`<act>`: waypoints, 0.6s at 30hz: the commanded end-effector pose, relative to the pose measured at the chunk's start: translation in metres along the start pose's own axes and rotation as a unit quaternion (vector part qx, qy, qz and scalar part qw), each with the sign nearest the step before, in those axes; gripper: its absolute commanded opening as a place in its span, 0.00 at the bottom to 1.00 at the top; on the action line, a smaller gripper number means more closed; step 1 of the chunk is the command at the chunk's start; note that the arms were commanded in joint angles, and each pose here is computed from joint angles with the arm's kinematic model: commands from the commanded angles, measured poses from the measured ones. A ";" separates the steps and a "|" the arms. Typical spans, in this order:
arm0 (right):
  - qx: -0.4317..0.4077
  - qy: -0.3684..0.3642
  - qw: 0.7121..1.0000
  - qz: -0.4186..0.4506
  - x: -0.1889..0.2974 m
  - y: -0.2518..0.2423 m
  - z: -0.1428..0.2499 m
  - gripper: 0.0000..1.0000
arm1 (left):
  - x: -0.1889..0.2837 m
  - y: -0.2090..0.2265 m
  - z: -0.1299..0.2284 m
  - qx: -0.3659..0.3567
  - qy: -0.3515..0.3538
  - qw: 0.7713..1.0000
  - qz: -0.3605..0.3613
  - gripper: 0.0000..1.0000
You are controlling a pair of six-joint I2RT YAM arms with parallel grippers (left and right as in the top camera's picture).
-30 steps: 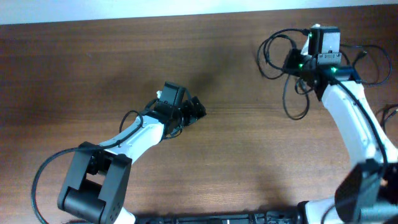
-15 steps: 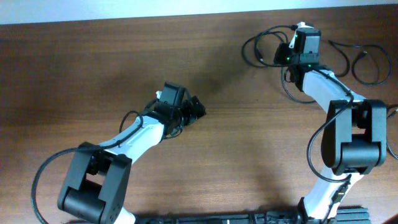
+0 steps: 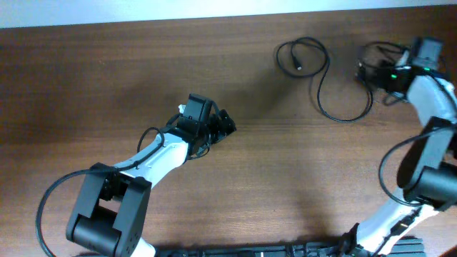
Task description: Untangle cables
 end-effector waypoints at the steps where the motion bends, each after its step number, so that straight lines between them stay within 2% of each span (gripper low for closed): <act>1: 0.016 0.008 0.999 0.039 0.006 -0.038 0.007 0.59 | -0.022 0.048 0.009 0.018 0.008 0.996 -0.084 0.99; 2: 0.034 0.030 0.998 0.032 0.002 -0.044 0.016 0.55 | -0.022 0.048 0.009 0.018 0.008 0.996 -0.084 0.99; 5: 0.100 0.055 0.993 -0.036 -0.001 -0.031 0.029 0.55 | -0.022 0.047 0.009 0.018 0.006 0.996 -0.083 0.99; 7: 0.100 0.058 0.991 -0.071 0.000 -0.024 0.032 0.55 | -0.022 0.048 0.007 0.017 -0.003 0.996 -0.087 0.99; 9: 0.097 0.069 0.989 -0.086 -0.003 -0.020 0.041 0.49 | -0.022 0.048 0.006 0.017 -0.004 0.996 -0.086 0.99; 12: 0.092 0.094 0.984 -0.118 -0.012 -0.011 0.069 0.49 | -0.022 0.046 0.005 0.016 -0.007 0.997 -0.080 0.99; 15: 0.107 0.098 0.981 -0.126 -0.020 0.003 0.084 0.49 | -0.023 0.045 0.005 0.016 -0.008 0.997 -0.077 0.99; 18: 0.145 0.061 0.979 -0.132 -0.025 0.031 0.075 0.50 | -0.023 0.045 0.005 0.016 -0.008 0.997 -0.077 0.99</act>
Point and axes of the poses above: each gripper's point midway between its finger pads, its own x axis back along the fingers, its own y axis along the line the jaws close on, z = x × y, the point moved 6 cm from there along x, back along the fingers, and after that the axes turned 11 degrees about x, right-handed, at the moved point
